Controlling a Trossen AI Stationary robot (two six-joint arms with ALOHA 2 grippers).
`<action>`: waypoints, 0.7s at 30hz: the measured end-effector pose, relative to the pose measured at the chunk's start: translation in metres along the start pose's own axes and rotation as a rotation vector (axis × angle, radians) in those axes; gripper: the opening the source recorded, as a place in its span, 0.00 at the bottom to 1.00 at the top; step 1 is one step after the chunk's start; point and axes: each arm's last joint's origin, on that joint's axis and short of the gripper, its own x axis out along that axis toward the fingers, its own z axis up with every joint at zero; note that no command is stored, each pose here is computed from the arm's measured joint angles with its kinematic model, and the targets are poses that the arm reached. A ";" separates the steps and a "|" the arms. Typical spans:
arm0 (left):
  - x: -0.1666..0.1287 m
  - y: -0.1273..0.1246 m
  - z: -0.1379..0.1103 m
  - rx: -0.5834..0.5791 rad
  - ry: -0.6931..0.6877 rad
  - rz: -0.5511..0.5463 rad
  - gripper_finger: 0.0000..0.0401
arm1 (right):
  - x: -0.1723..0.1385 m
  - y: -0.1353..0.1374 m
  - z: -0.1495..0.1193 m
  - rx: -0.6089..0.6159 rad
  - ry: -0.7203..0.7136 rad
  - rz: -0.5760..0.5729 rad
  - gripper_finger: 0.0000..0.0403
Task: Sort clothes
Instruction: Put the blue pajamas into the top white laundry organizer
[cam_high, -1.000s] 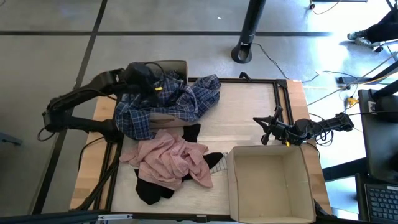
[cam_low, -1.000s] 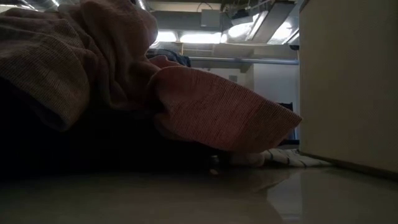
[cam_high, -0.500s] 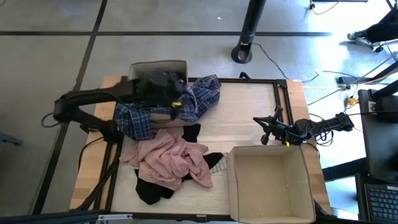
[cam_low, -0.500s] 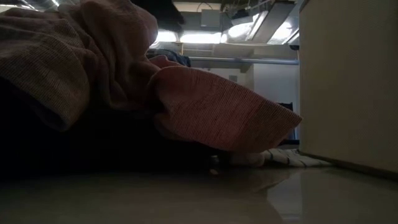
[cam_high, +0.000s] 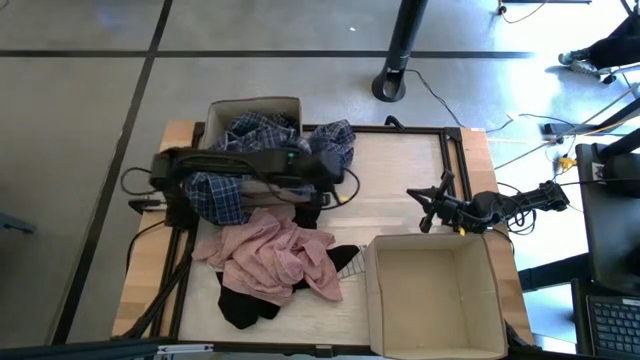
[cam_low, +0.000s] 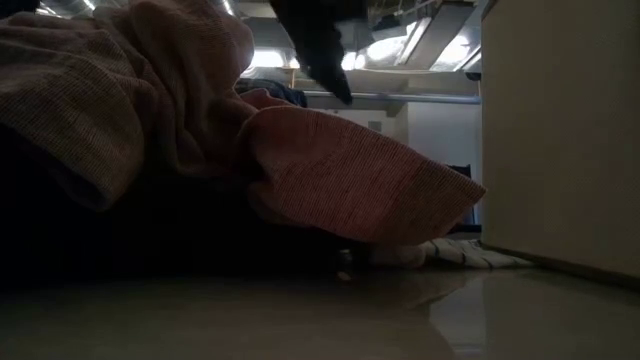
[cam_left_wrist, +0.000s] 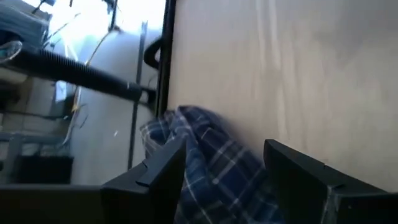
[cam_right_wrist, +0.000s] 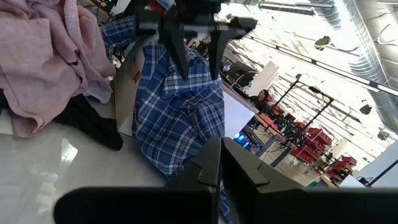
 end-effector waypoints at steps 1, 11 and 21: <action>0.009 -0.003 0.000 0.013 0.027 -0.005 0.51 | 0.000 0.000 0.000 -0.004 0.004 0.003 0.04; 0.082 -0.007 -0.026 0.011 0.239 -0.030 0.51 | 0.000 0.001 -0.002 -0.013 0.015 0.013 0.04; 0.123 -0.017 -0.046 0.061 0.350 -0.063 0.45 | 0.000 0.003 -0.001 0.006 -0.017 0.053 0.04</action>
